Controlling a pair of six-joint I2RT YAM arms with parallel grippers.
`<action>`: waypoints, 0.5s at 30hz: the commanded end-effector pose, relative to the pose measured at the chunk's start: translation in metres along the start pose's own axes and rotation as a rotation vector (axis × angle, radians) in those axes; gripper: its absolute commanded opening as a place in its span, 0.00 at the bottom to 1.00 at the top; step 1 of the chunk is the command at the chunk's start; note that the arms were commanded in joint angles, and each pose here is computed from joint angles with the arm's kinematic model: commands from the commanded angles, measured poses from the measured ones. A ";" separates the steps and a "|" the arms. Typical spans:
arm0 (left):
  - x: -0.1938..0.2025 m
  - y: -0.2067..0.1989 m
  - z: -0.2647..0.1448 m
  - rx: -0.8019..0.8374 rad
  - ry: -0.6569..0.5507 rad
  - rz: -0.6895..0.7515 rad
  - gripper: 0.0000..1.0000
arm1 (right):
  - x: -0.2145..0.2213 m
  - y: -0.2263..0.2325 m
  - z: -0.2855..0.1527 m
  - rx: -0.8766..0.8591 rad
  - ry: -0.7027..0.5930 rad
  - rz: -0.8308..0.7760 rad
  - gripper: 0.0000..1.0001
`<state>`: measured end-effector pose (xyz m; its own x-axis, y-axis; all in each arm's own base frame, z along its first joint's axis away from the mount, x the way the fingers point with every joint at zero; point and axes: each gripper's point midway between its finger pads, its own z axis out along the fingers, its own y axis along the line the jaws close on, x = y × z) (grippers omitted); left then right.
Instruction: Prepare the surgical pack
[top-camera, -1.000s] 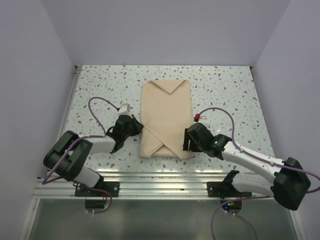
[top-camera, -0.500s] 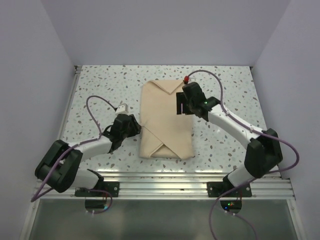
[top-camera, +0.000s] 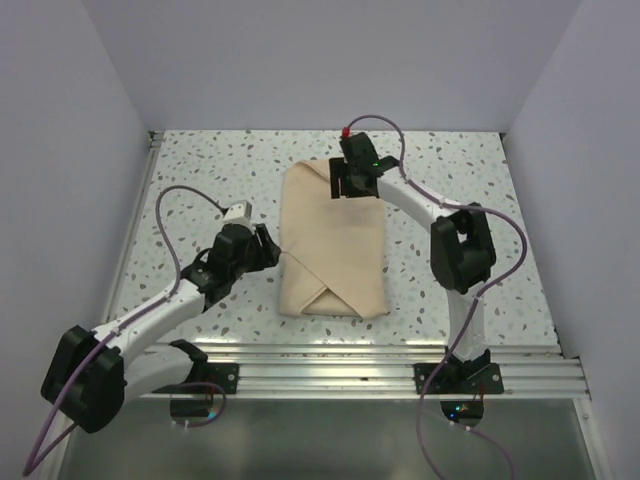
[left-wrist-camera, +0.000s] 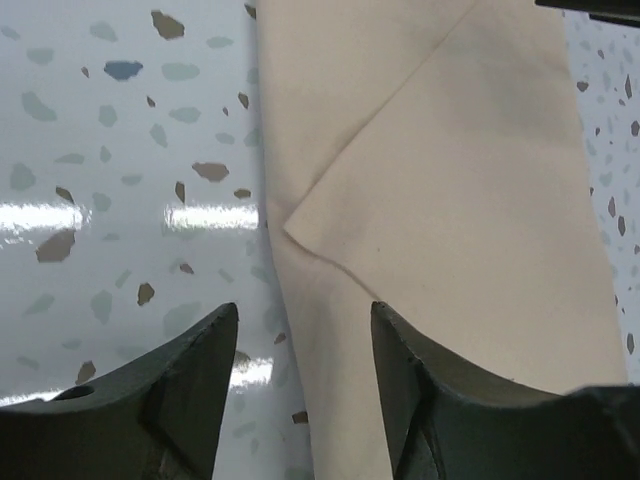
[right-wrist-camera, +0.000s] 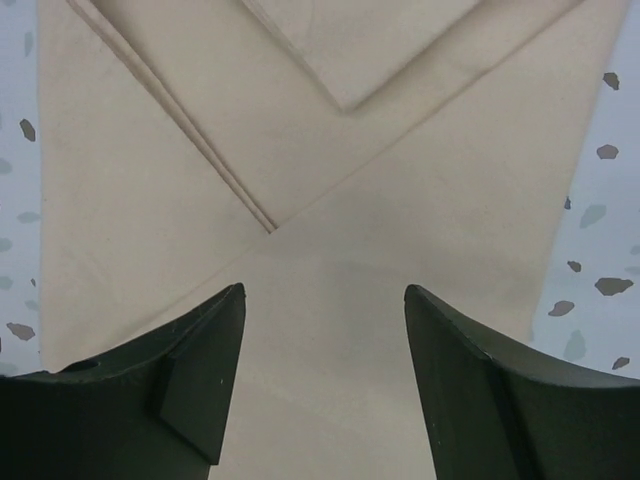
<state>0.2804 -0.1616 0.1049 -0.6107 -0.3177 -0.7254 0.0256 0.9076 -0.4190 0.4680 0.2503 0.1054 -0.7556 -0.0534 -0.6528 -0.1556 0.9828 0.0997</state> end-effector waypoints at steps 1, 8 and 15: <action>-0.039 0.004 0.013 -0.052 -0.029 0.043 0.60 | -0.032 -0.038 -0.005 -0.013 -0.044 0.103 0.68; -0.120 -0.021 0.075 0.104 -0.112 0.014 0.49 | -0.046 -0.082 0.012 -0.135 -0.036 0.247 0.45; -0.130 -0.057 0.162 0.331 0.000 -0.004 0.13 | -0.043 -0.096 0.025 -0.278 -0.024 0.372 0.15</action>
<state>0.4608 -0.1883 0.1135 -0.6265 -0.3430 -0.6999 0.1131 0.8485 -0.5170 0.5321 0.1347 0.1054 -0.7561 0.2922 -0.5856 0.0250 0.9070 0.4203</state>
